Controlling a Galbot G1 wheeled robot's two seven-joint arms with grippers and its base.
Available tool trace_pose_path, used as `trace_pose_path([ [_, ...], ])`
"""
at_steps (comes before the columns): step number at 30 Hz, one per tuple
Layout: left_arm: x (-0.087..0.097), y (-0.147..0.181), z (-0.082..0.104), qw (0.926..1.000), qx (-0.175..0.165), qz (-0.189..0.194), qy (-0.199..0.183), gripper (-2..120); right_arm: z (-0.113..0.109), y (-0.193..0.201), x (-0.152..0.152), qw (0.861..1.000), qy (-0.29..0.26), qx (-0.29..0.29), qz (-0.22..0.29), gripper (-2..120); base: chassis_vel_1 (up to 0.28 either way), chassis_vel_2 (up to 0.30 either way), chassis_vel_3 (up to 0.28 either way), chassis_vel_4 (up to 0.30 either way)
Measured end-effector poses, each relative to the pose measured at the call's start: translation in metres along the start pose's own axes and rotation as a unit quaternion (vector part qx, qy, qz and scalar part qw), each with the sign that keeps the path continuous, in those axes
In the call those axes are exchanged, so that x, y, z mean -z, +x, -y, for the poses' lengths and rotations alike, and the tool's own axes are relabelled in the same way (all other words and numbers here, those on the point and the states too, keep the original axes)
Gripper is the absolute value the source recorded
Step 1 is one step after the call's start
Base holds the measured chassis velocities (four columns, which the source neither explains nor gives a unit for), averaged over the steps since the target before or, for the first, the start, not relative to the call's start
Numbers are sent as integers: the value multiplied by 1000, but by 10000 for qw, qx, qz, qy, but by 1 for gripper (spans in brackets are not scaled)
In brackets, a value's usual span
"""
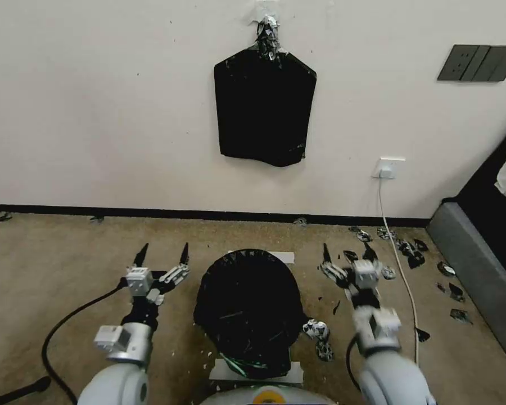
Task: Place a trash bag onto the trash bin.
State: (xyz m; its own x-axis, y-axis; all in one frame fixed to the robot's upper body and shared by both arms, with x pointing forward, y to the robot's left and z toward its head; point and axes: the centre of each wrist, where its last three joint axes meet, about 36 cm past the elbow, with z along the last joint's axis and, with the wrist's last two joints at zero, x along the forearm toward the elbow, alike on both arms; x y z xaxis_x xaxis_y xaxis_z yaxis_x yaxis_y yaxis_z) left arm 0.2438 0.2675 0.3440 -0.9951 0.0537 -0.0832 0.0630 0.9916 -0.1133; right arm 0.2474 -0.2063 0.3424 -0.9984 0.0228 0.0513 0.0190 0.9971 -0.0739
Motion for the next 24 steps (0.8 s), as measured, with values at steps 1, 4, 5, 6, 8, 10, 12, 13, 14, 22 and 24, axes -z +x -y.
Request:
trace_pose_path([
  [1,0,0,0,10000,0,0,0,100,0,0,0,10000,0,0,0,100,0,0,0,0],
  [4,-4,2,2,10000,-32,-2,55,100,1,-2,1,10000,19,22,76,100,0,0,0,0],
  [5,-4,2,2,10000,-32,-2,55,100,1,-2,1,10000,19,22,76,100,0,0,0,0],
  [6,-4,2,3,10000,-38,-6,64,100,3,-4,3,9999,47,23,116,100,0,0,0,0],
  [8,-5,2,3,10000,-41,-19,73,100,3,-4,4,9999,68,36,125,100,0,0,0,0],
  [10,-5,2,3,10000,-41,-26,76,100,3,-5,4,9999,72,39,128,100,0,0,0,0],
  [12,-5,2,4,10000,-43,-38,81,100,3,-5,5,9999,76,46,125,100,0,0,0,0],
  [13,-5,2,4,9999,-42,-43,83,100,3,-5,5,9999,78,50,124,100,0,0,0,0],
  [14,-5,2,4,9999,-42,-43,83,100,3,-5,5,9999,78,50,124,100,0,0,0,0],
  [22,-5,2,4,9999,-34,-63,91,100,3,-6,6,9999,76,68,115,100,0,0,0,0],
  [24,-5,2,4,9999,-32,-66,94,100,3,-6,6,9999,75,70,113,100,0,0,0,0],
])
